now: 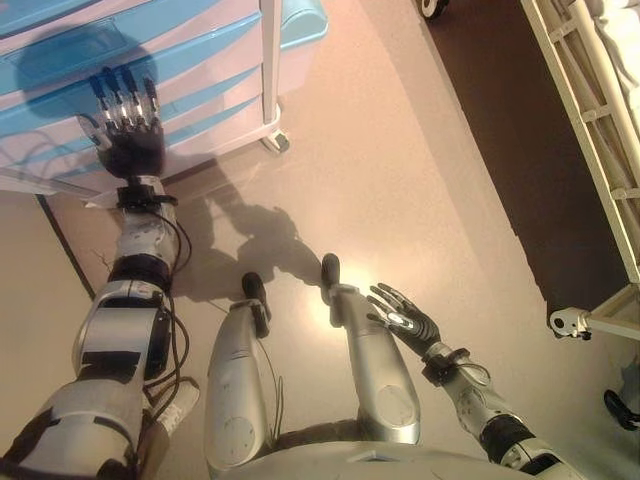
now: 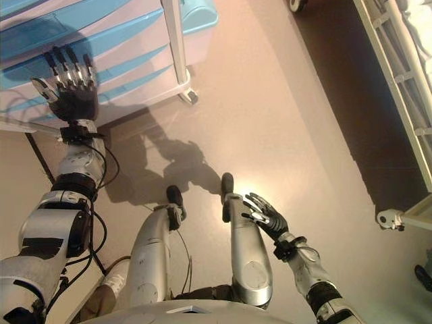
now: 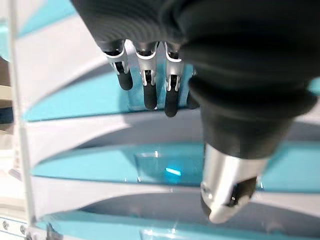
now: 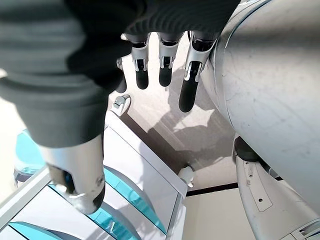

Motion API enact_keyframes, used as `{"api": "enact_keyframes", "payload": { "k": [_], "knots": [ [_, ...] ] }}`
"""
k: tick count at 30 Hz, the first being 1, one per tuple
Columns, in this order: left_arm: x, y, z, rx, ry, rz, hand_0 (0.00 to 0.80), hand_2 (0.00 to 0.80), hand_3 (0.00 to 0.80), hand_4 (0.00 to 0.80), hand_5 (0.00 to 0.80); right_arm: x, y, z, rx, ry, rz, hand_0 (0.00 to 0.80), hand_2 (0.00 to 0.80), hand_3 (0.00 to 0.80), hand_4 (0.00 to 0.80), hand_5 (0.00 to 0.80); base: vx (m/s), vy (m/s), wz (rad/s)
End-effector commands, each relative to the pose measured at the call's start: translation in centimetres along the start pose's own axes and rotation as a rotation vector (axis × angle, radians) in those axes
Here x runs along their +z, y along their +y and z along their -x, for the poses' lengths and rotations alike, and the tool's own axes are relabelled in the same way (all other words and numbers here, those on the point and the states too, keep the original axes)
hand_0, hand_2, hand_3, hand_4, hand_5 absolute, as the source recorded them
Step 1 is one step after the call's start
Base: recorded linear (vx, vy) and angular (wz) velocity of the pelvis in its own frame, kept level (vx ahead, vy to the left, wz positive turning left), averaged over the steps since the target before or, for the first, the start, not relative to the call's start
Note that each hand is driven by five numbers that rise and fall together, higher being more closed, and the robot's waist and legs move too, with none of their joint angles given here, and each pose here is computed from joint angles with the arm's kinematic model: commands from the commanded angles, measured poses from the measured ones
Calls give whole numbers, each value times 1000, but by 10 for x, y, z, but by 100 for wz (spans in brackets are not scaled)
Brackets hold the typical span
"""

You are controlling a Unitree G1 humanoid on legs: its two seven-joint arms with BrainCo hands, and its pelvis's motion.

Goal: Open the drawer and pick up the medicine

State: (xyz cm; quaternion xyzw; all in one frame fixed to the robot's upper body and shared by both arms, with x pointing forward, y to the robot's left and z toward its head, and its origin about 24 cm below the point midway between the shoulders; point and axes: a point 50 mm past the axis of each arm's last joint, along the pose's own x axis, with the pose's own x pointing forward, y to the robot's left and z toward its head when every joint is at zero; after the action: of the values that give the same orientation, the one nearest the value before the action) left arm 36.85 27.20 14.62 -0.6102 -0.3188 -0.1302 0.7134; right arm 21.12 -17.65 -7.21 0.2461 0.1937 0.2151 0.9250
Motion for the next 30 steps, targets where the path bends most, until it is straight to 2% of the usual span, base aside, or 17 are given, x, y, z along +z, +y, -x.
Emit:
{"api": "enact_keyframes", "payload": {
  "k": [1, 8, 14, 21, 30],
  "knots": [
    [-5, 8, 15, -16, 57, -2, 0, 0, 0, 0, 0, -39, 11, 19, 26, 152, -51, 0, 0, 0, 0, 0, -2, -39, 3],
    [-14, 27, 47, 49, 74, 18, 0, 0, 0, 0, 0, -39, 17, 14, 45, 155, -62, 0, 0, 0, 0, 0, 0, -17, 2],
    [-7, 32, 54, 79, 19, 35, 0, 0, 0, 0, 0, -38, 19, 11, 49, 156, -68, 0, 0, 0, 0, 0, 1, -2, 1],
    [11, 21, 33, 40, -42, 33, 0, 0, 0, 0, 0, -38, 16, 13, 50, 173, -55, 0, 0, 0, 0, 0, 8, 21, 1],
    [22, -11, -11, -78, -70, 2, 0, 0, 0, 0, 0, -37, 12, 17, 51, 179, -46, 0, 0, 0, 0, 0, 3, 9, 0]
  ]
}}
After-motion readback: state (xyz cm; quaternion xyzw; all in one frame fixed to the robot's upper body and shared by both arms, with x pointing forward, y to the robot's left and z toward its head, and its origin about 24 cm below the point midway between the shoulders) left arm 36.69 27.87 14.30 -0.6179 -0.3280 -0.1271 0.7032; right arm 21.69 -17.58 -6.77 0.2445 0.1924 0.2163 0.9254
